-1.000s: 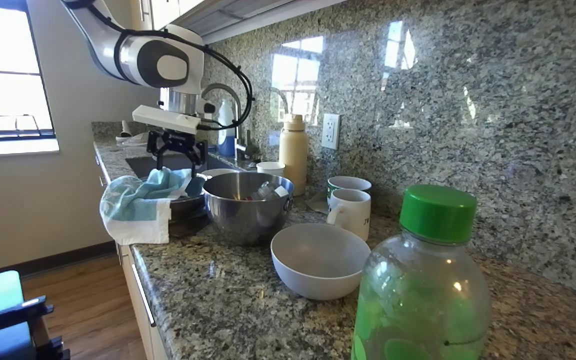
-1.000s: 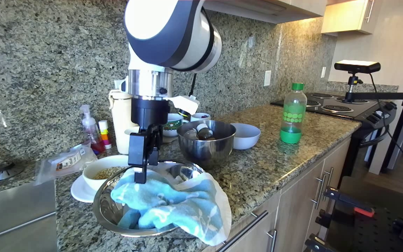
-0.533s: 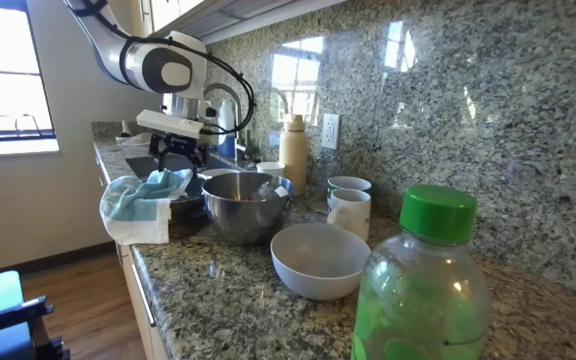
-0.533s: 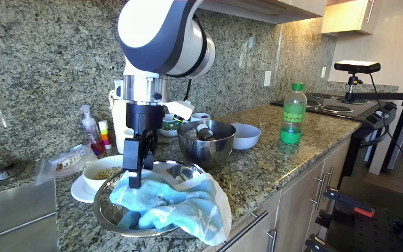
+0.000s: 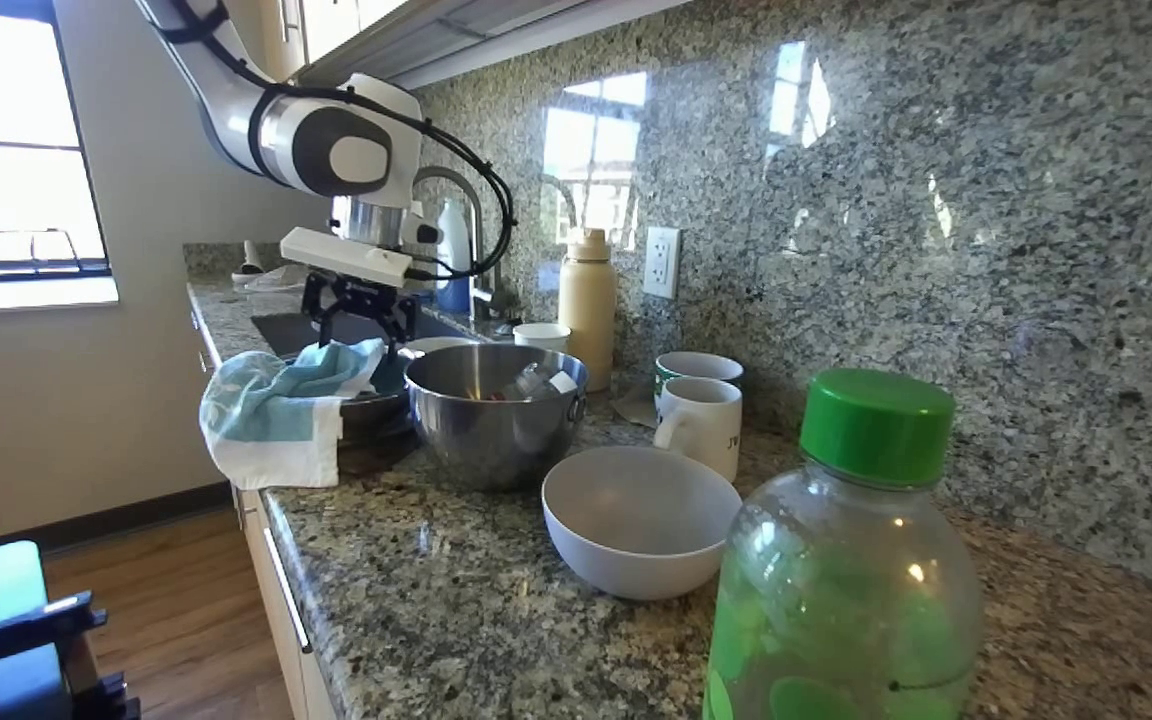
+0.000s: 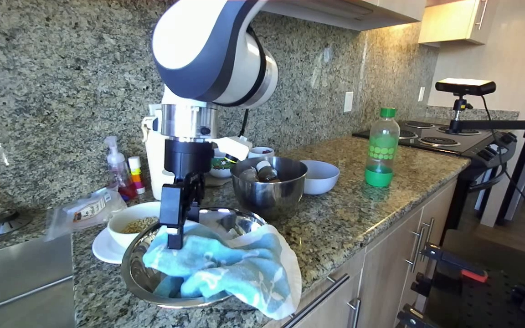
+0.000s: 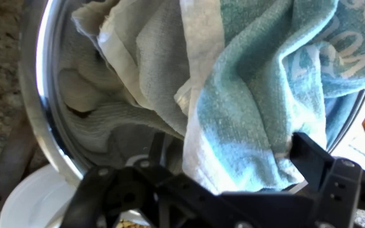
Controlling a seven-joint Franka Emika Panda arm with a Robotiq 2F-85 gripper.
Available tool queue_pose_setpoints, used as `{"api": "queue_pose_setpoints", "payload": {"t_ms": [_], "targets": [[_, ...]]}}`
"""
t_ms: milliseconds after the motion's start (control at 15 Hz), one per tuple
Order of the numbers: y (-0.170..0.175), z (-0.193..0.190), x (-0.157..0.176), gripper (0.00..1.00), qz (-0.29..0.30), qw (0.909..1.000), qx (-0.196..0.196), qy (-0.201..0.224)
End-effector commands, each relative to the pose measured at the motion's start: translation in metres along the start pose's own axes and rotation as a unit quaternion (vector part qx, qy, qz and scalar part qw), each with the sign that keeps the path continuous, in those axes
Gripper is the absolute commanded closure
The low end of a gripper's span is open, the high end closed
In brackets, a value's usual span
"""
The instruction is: Use the blue and white towel from the silver bowl to wipe the grey bowl, return the towel to the silver bowl on the left
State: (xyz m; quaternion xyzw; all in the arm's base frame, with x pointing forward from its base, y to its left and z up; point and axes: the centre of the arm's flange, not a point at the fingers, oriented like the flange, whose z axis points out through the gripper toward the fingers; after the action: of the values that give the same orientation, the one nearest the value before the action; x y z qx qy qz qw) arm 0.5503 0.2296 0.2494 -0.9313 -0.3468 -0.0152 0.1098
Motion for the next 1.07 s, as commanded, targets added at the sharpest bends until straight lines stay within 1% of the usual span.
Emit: {"api": "queue_pose_setpoints", "payload": {"t_ms": [0,200,267,333,400,800,867,1000], "targets": [[0.009,0.003,0.004,0.0,-0.011,0.9995,0.029,0.004],[0.015,0.006,0.004,0.01,-0.014,0.9992,0.037,0.004],[0.017,0.006,0.004,0.26,-0.014,0.9991,0.039,0.005],[0.018,0.006,0.005,0.26,-0.012,0.9991,0.04,0.004],[0.02,0.005,0.005,0.32,-0.015,0.999,0.041,0.004],[0.028,-0.004,0.01,0.78,-0.02,0.9986,0.049,-0.007],[0.028,-0.006,0.01,0.87,-0.022,0.9984,0.05,-0.01],[0.03,-0.01,0.013,0.99,-0.024,0.998,0.056,-0.016]]}}
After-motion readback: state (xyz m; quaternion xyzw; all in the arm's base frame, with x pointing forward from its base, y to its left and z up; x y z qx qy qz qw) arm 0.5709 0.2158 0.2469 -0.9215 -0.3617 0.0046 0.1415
